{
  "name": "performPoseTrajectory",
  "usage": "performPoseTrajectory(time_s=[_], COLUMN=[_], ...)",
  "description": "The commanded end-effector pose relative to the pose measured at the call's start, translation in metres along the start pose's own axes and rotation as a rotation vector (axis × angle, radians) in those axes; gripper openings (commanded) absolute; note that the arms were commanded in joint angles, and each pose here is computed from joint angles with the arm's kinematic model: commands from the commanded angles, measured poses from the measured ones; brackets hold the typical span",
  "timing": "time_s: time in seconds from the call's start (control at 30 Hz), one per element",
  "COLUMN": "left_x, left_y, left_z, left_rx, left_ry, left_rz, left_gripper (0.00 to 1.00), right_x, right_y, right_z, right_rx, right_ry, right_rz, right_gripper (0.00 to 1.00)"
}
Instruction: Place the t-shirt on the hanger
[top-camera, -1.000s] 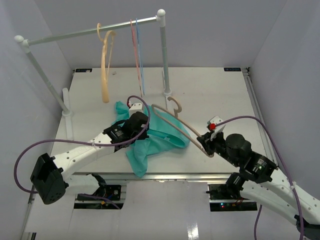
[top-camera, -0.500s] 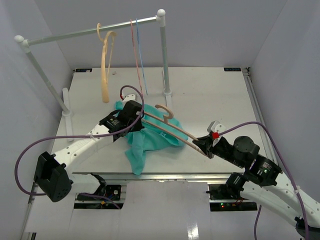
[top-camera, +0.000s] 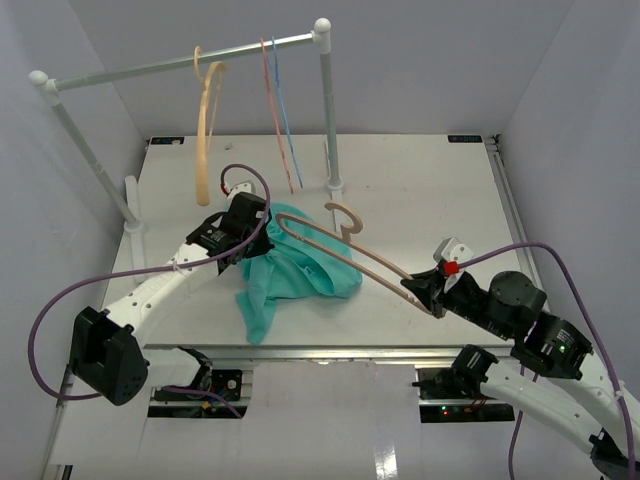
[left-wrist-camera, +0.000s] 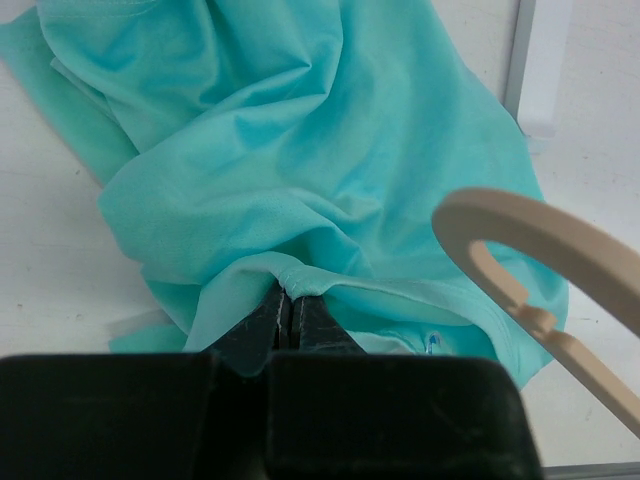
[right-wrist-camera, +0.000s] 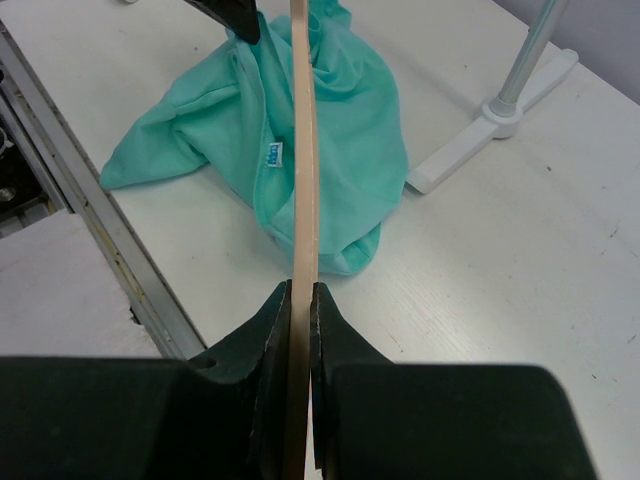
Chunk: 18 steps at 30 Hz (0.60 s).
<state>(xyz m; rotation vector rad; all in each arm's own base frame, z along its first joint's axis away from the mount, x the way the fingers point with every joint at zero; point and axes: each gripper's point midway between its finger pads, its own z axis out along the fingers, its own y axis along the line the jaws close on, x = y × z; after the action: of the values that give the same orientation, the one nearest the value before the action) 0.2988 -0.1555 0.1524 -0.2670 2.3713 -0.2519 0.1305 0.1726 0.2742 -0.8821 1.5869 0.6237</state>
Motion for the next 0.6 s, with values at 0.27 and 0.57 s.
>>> performPoseTrajectory(time_s=[0.27, 0.57], left_x=[-0.024, -0.034], left_y=[-0.015, -0.020], left_z=[-0.010, -0.018], left_rx=[0.058, 0.072], left_ry=[-0.037, -0.051], left_rz=[-0.008, 0.003], left_gripper=[0.00, 0.00], right_x=[-0.006, -0.004], right_y=[0.016, 0.019], right_z=[-0.012, -0.015], right_rx=[-0.097, -0.116], right_ry=[-0.001, 0.003], right_rz=[-0.023, -0.027], right_gripper=[0.08, 0.08])
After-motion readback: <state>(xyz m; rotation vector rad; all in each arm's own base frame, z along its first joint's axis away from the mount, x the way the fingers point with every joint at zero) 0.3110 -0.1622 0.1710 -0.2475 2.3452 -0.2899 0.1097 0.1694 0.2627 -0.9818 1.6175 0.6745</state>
